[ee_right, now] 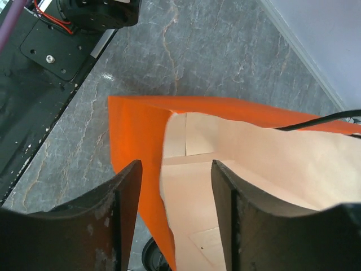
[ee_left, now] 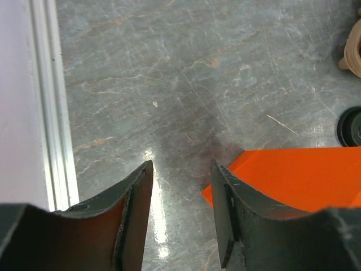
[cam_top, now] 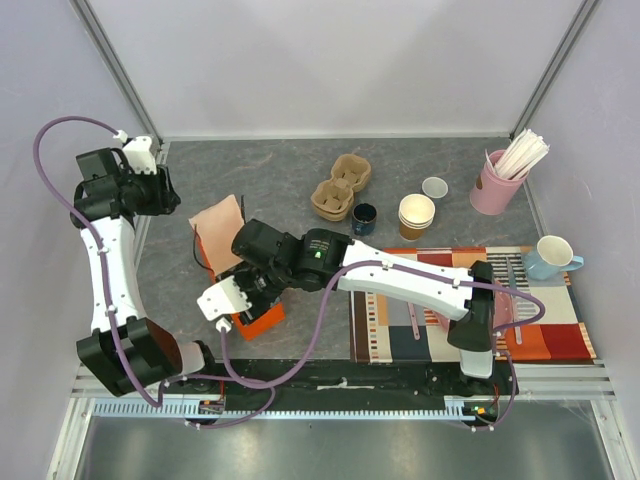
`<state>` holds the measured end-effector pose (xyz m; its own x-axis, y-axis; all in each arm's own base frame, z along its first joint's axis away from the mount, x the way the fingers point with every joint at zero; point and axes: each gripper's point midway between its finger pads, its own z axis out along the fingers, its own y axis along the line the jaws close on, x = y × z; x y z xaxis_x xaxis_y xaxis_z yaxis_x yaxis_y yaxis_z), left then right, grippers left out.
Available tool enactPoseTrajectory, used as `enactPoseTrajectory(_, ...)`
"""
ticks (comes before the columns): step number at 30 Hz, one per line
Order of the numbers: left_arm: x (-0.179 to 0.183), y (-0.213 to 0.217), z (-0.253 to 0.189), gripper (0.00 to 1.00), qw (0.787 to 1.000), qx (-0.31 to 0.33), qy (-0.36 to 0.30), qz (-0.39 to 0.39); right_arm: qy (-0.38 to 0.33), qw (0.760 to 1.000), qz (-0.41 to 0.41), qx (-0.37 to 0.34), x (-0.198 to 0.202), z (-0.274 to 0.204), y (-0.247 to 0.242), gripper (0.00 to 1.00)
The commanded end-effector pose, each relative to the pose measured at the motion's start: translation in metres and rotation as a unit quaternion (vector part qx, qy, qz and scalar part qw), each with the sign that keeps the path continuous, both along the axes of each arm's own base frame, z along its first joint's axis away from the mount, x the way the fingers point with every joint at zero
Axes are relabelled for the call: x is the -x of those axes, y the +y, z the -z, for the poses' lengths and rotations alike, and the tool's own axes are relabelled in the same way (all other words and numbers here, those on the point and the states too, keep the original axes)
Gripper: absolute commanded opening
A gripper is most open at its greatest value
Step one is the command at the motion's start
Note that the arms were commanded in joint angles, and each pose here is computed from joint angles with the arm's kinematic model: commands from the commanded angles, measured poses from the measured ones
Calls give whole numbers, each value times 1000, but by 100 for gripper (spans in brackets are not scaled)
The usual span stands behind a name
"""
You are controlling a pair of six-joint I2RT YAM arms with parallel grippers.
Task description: Pack the takeout coffee
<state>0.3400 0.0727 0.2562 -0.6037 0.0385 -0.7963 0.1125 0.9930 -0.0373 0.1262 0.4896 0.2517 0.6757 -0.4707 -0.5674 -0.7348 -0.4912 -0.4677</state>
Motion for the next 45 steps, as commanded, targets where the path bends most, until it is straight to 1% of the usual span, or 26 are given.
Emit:
enactPoseTrajectory(1, 4, -10, 14, 50, 999, 20, 25, 9, 4, 996, 9, -84, 7, -62, 2, 63)
enactPoseTrajectory(5, 5, -12, 13, 49, 999, 26, 26, 13, 19, 991, -22, -132, 23, -97, -5, 69)
enactPoseTrajectory(6, 5, -14, 13, 48, 999, 30, 25, 17, 23, 987, -33, -158, 29, -115, -9, 70)
enactPoseTrajectory(8, 9, -16, 15, 47, 999, 35, 32, 18, 35, 983, -28, -176, 29, -126, -13, 73)
enactPoseTrajectory(9, 10, -17, 15, 47, 999, 36, 33, 20, 34, 979, -27, -201, 31, -144, -17, 73)
enactPoseTrajectory(11, 16, -19, 19, 47, 998, 37, 44, 22, 55, 975, -4, -217, 25, -153, -24, 75)
enactPoseTrajectory(12, 18, -18, 20, 46, 998, 31, 46, 22, 56, 969, 9, -241, 16, -169, -31, 76)
enactPoseTrajectory(14, 22, -15, 20, 46, 999, 18, 46, 17, 89, 963, 41, -250, 6, -170, -37, 76)
enactPoseTrajectory(15, 24, -11, 22, 46, 999, 8, 51, 8, 91, 956, 68, -272, -13, -180, -44, 76)
enactPoseTrajectory(16, 25, -8, 22, 46, 999, 4, 52, 4, 100, 952, 91, -275, -26, -178, -47, 73)
enactPoseTrajectory(17, 25, -7, 23, 46, 999, 0, 52, 2, 130, 946, 127, -270, -37, -168, -50, 69)
enactPoseTrajectory(18, 26, -7, 27, 46, 998, 4, 57, 0, 138, 937, 162, -276, -63, -165, -57, 64)
enactPoseTrajectory(19, 27, -9, 28, 46, 998, 7, 59, 1, 151, 932, 183, -273, -75, -157, -60, 55)
enactPoseTrajectory(20, 29, -10, 32, 46, 998, 12, 64, 3, 165, 929, 213, -253, -87, -130, -62, 51)
enactPoseTrajectory(21, 33, -14, 37, 45, 997, 20, 75, 6, 172, 922, 240, -252, -100, -119, -62, 47)
enactPoseTrajectory(22, 35, -15, 40, 45, 997, 21, 78, 7, 175, 921, 252, -241, -103, -103, -61, 41)
enactPoseTrajectory(23, 38, -16, 42, 45, 996, 20, 81, 9, 198, 926, 242, -210, -96, -71, -57, 39)
enactPoseTrajectory(25, 43, -17, 50, 45, 996, 18, 90, 11, 238, 928, 215, -188, -81, -50, -51, 36)
enactPoseTrajectory(26, 43, -16, 52, 45, 995, 18, 92, 11, 259, 927, 210, -172, -75, -33, -50, 35)
enactPoseTrajectory(27, 44, -18, 55, 45, 995, 23, 95, 12, 272, 925, 195, -179, -70, -33, -45, 35)
enactPoseTrajectory(29, 40, -24, 57, 45, 995, 43, 93, 22, 287, 920, 202, -177, -68, -21, -45, 34)
enactPoseTrajectory(31, 34, -31, 61, 45, 993, 66, 95, 31, 290, 918, 191, -193, -67, -22, -40, 33)
enactPoseTrajectory(34, 26, -43, 66, 44, 990, 94, 99, 46, 324, 913, 170, -182, -58, -12, -32, 31)
enactPoseTrajectory(37, 21, -50, 68, 43, 988, 100, 104, 58, 352, 909, 149, -168, -44, -4, -22, 29)
enactPoseTrajectory(41, 12, -52, 66, 43, 989, 97, 95, 65, 347, 913, 133, -167, -32, -4, -12, 29)
enactPoseTrajectory(45, 6, -52, 60, 43, 989, 97, 89, 66, 341, 911, 152, -177, -44, -10, -14, 28)
